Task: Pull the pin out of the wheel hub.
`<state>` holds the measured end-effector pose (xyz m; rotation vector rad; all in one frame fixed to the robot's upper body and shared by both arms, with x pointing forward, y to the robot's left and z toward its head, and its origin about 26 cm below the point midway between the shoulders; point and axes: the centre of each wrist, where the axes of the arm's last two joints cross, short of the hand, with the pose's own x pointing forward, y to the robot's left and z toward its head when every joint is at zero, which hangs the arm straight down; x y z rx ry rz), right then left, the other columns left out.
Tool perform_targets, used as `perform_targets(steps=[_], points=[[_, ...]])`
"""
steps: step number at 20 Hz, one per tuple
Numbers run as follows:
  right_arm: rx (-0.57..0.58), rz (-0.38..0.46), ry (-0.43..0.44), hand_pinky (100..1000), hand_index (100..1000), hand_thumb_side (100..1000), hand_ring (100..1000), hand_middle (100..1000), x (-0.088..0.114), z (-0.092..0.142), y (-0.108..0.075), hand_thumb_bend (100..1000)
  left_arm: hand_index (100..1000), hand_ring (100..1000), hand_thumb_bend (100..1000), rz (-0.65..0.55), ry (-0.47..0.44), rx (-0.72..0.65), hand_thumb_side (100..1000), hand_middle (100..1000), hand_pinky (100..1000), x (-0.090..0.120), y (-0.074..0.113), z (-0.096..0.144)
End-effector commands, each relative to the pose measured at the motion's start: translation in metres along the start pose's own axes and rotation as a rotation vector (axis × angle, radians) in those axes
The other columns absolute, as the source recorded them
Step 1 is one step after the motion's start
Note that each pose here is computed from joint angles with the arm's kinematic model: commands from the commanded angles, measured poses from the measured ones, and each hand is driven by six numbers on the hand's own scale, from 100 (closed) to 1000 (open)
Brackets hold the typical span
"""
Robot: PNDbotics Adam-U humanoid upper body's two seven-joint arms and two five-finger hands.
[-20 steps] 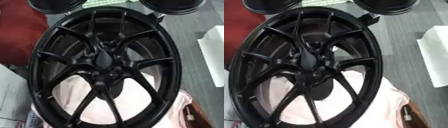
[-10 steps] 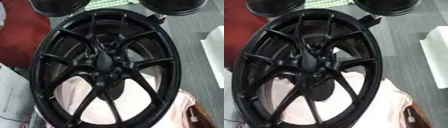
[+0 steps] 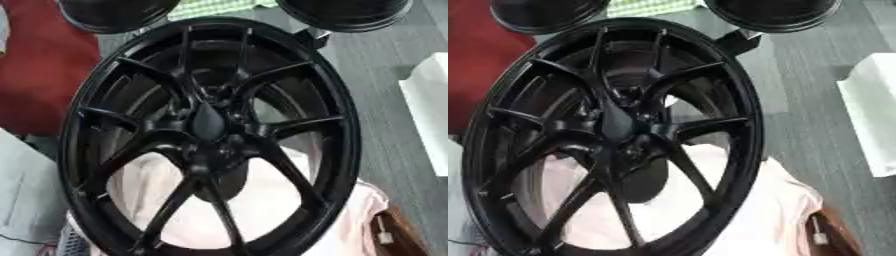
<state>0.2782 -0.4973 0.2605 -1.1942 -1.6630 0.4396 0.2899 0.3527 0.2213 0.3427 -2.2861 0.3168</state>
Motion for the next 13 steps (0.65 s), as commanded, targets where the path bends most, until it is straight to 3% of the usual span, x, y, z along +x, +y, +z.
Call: perform_targets(steps=[1, 5, 8, 13], points=[[-0.035, 0.012, -0.024, 888, 863, 158, 871, 822, 0.009, -0.005, -0.013, 177, 733, 720, 162, -0.011, -0.034, -0.002, 670, 643, 713, 0.008, 0.002, -0.004], [-0.038, -0.002, -0.025, 887, 857, 174, 866, 807, 0.010, -0.005, -0.012, 160, 732, 720, 162, -0.010, -0.033, -0.001, 670, 643, 713, 0.008, 0.002, -0.004], [-0.038, -0.031, -0.072, 885, 848, 201, 856, 795, 0.020, -0.004, -0.008, 100, 732, 721, 163, -0.008, -0.032, -0.002, 670, 643, 714, 0.008, 0.001, -0.003], [-0.048, -0.167, -0.196, 885, 821, 343, 824, 758, 0.051, -0.001, 0.004, 100, 733, 721, 165, -0.004, -0.036, -0.008, 668, 644, 713, 0.009, -0.001, -0.003]])
